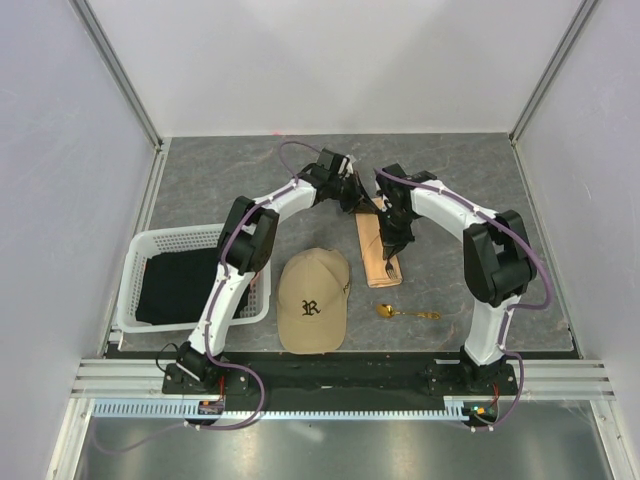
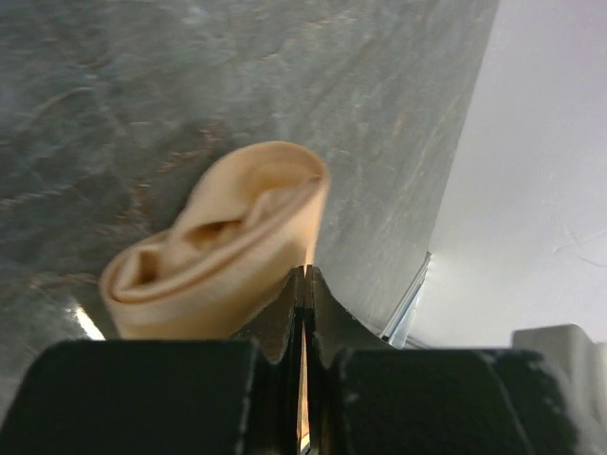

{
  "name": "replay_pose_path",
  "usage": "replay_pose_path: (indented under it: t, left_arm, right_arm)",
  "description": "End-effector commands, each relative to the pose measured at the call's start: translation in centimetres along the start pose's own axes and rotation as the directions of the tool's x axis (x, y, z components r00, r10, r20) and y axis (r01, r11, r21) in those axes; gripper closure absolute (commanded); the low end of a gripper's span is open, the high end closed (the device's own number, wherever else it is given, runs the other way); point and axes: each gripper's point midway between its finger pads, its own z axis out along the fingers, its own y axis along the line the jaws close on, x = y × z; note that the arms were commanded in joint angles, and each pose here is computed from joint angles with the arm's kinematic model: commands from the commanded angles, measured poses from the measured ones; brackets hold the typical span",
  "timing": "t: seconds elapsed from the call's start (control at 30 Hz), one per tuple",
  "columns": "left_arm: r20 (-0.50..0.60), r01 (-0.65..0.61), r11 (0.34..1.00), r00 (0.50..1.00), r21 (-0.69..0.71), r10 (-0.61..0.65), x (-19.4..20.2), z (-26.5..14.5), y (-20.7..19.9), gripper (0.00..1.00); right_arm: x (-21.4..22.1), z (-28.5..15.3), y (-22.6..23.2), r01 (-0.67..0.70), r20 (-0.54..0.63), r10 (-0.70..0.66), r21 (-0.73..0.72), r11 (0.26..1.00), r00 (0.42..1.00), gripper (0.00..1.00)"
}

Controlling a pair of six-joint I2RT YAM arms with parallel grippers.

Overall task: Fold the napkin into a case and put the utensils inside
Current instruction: Insert the fork into the folded napkin.

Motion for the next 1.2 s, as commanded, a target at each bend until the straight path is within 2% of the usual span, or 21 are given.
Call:
replay_pose_path:
  t: [0.0,0.67,1.17]
  left_arm:
    - [0.043,0.028,1.0,0.999,0.011,-0.028,-1.6,0.1,-0.3,0.98]
    - [0.006,0.036,0.999,0.999,0.029,-0.037,-1.3,0.0,0.2,0.98]
    - [-0.017,0.044,0.999,0.999,0.032,-0.043,-0.6,-0.1,0.5,0.98]
  right_arm:
    - [-1.0,-0.2,0.2,0.013,-0.003,-0.013,-0.006,1.0,1.0,1.0]
    - [-1.0,1.7,-0.2,-0.005,-0.049,0.006,0.012,1.0,0.999,1.0]
    - [-4.7,2.2,-0.6,-0.023,0.042,0.022,0.036,0.999,0.999,1.0]
